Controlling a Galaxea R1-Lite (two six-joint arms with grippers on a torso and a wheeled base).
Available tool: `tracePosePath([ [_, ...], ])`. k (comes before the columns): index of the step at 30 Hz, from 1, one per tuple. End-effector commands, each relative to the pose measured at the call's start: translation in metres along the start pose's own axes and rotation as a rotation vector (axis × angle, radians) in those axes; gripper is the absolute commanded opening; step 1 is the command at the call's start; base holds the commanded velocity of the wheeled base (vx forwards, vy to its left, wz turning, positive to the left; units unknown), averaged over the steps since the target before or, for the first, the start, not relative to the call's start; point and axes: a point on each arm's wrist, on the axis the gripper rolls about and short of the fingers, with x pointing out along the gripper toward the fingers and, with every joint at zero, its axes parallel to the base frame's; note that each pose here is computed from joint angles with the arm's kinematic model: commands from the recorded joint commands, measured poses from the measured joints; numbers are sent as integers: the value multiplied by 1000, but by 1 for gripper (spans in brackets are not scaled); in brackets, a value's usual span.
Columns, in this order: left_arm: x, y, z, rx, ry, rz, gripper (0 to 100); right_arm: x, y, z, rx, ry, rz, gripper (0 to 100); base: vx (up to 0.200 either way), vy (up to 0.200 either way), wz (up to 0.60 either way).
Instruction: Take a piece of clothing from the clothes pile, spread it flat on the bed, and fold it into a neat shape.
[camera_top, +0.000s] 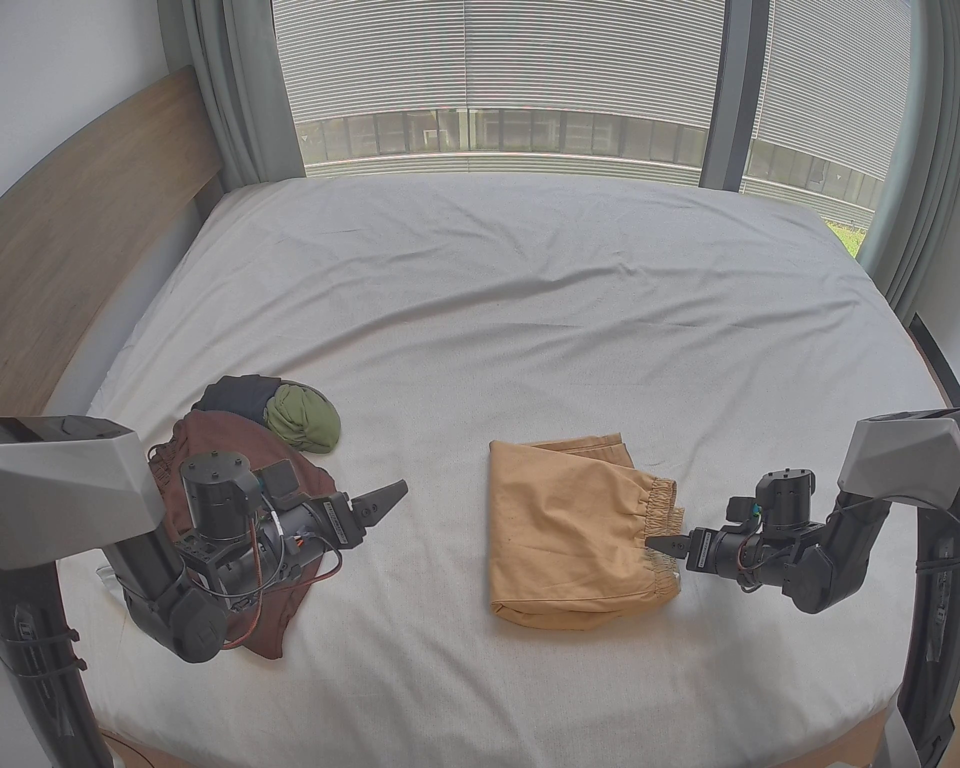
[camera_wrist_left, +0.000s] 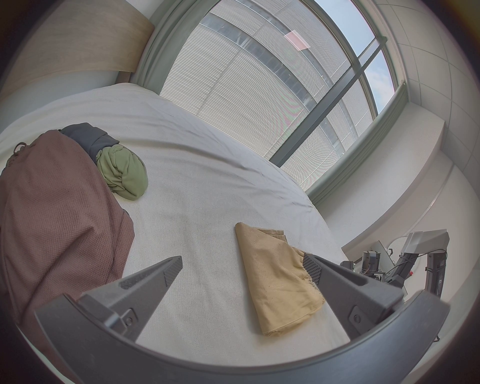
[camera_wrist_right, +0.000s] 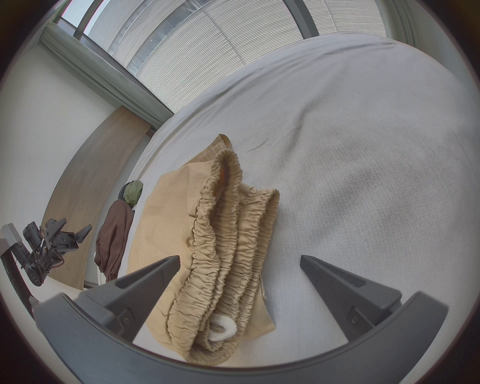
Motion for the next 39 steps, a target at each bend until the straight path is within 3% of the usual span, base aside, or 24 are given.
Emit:
tracePosePath([
  [1, 1, 1, -1, -1, 2, 1, 100, 4, 0, -6, 6, 26, -2, 100, 0, 0, 0],
  [10, 1, 1, -1, 0, 2, 1, 100, 10, 6, -15, 42, 88, 2, 100, 0, 0, 0],
  [29, 0, 0, 0, 3, -6, -3, 100, 15, 20, -23, 189, 174, 148, 100, 0, 0, 0],
  [39, 1, 0, 0, 2, -3, -1, 100, 21, 18, -23, 182, 154, 170, 100, 0, 0, 0],
])
